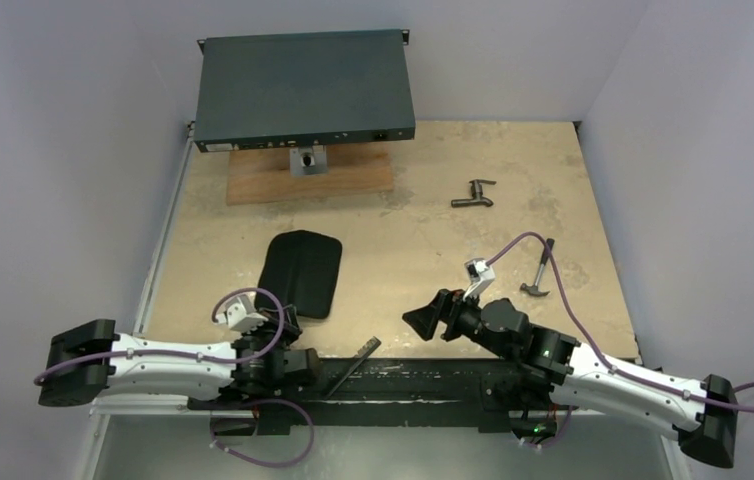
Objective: Sort the hair-cutting tools
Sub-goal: Adjust the hairdressing tool bag at the center of the board.
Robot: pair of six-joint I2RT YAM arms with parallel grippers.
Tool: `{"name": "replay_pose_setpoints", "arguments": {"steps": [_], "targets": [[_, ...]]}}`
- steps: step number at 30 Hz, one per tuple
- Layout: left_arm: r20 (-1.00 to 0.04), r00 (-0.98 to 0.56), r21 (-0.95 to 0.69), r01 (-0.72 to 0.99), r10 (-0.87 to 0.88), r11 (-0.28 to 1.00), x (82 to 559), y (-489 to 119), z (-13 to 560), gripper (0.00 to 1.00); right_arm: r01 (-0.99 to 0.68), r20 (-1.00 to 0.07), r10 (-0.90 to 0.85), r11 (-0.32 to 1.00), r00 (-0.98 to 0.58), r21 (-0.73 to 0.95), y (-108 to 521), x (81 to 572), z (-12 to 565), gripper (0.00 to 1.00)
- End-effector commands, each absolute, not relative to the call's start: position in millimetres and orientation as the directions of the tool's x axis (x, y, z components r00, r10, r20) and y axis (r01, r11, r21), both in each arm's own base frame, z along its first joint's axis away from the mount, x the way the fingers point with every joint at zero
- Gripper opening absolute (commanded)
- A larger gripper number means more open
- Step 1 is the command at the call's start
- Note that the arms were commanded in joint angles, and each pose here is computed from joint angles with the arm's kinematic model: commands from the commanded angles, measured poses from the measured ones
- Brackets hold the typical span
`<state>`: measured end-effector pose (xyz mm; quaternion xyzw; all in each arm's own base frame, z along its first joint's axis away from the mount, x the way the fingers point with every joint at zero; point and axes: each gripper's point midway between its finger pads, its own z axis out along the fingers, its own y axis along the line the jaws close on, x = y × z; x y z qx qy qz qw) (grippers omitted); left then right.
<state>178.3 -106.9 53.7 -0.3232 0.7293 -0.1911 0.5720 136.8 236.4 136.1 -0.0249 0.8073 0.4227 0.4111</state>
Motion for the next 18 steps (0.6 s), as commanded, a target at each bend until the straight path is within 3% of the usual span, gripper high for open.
{"name": "replay_pose_setpoints", "arguments": {"steps": [1,6,10,15,18], "targets": [[-0.555,0.003,-0.81,-0.227,-0.832,0.54,184.6,-101.3,117.6,0.0,-0.383,-0.689,0.373,0.622,-0.622,0.683,233.4,143.6,165.6,0.84],[-0.787,-0.045,-0.6,-0.177,-0.616,0.78,185.8,-105.7,179.8,0.0,-0.378,-0.708,0.382,0.645,-0.594,0.665,224.5,147.3,169.1,0.83],[-0.948,-0.102,-0.289,-0.115,-0.3,0.951,188.0,-122.9,217.1,0.0,-0.378,-0.727,0.39,0.661,-0.565,0.648,216.7,150.1,173.8,0.84],[-0.981,-0.163,0.092,0.11,0.11,0.99,195.7,-190.6,235.3,0.0,-0.376,-0.747,0.393,0.681,-0.536,0.628,207.3,152.5,181.0,0.84],[-0.953,-0.199,0.188,0.207,0.229,0.96,199.6,-218.9,235.7,0.0,-0.38,-0.752,0.392,0.683,-0.529,0.624,204.2,151.9,183.8,0.84]]}}
